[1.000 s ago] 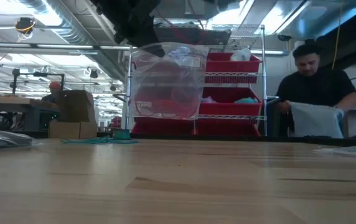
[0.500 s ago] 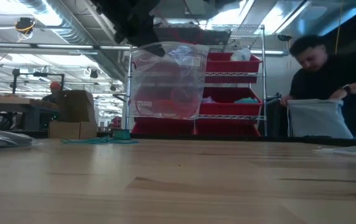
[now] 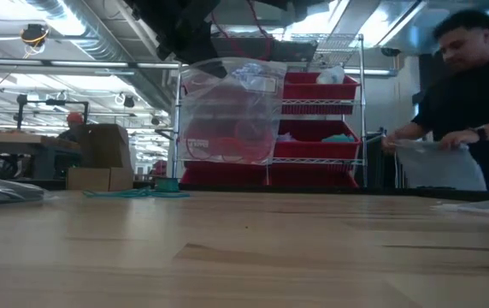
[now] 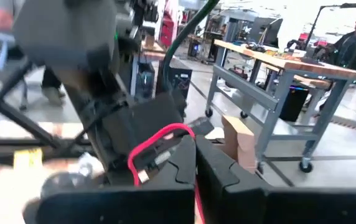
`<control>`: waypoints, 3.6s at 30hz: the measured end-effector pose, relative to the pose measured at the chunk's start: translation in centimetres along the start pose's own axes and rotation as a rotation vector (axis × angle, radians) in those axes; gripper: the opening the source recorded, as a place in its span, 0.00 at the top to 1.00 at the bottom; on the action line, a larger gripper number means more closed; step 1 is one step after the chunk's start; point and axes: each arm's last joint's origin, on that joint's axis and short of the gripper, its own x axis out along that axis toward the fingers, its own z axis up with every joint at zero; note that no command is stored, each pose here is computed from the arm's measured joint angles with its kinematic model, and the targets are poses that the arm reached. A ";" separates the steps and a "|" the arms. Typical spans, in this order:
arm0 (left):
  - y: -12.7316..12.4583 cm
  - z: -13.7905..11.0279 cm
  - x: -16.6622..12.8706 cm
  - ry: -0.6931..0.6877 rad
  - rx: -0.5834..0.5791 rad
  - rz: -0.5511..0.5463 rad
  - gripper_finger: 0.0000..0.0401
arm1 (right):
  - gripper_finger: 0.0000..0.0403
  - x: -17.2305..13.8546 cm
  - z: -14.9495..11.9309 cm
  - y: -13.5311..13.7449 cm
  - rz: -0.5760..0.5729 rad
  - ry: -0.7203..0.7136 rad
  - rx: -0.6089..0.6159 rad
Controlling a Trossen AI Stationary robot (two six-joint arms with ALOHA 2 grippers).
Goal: Sort rubber bands
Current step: Put the red rubber band into the transparent zip bag, then close the transparent zip bag
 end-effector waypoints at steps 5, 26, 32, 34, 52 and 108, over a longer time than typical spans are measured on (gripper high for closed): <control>0.0 0.0 0.0 0.000 -0.004 0.000 1.00 | 1.00 0.0 0.3 -0.1 -0.003 -0.032 0.109; -0.1 0.4 0.0 -0.037 -0.024 -0.008 1.00 | 1.00 1.3 0.2 0.7 0.097 -0.101 0.180; -0.1 0.4 0.0 -0.037 -0.022 -0.008 1.00 | 1.00 1.8 -0.2 0.9 0.099 -0.077 0.169; -0.1 0.4 0.0 -0.033 -0.017 -0.007 1.00 | 1.00 1.9 -0.8 0.8 0.079 -0.036 0.156; -0.5 -0.2 -0.3 0.001 0.055 -0.016 1.00 | 1.00 1.2 -2.6 0.3 -0.052 0.222 -0.071; -1.3 -0.4 -1.0 0.039 0.068 -0.144 1.00 | 0.58 -7.6 -6.4 -1.2 0.160 0.734 0.046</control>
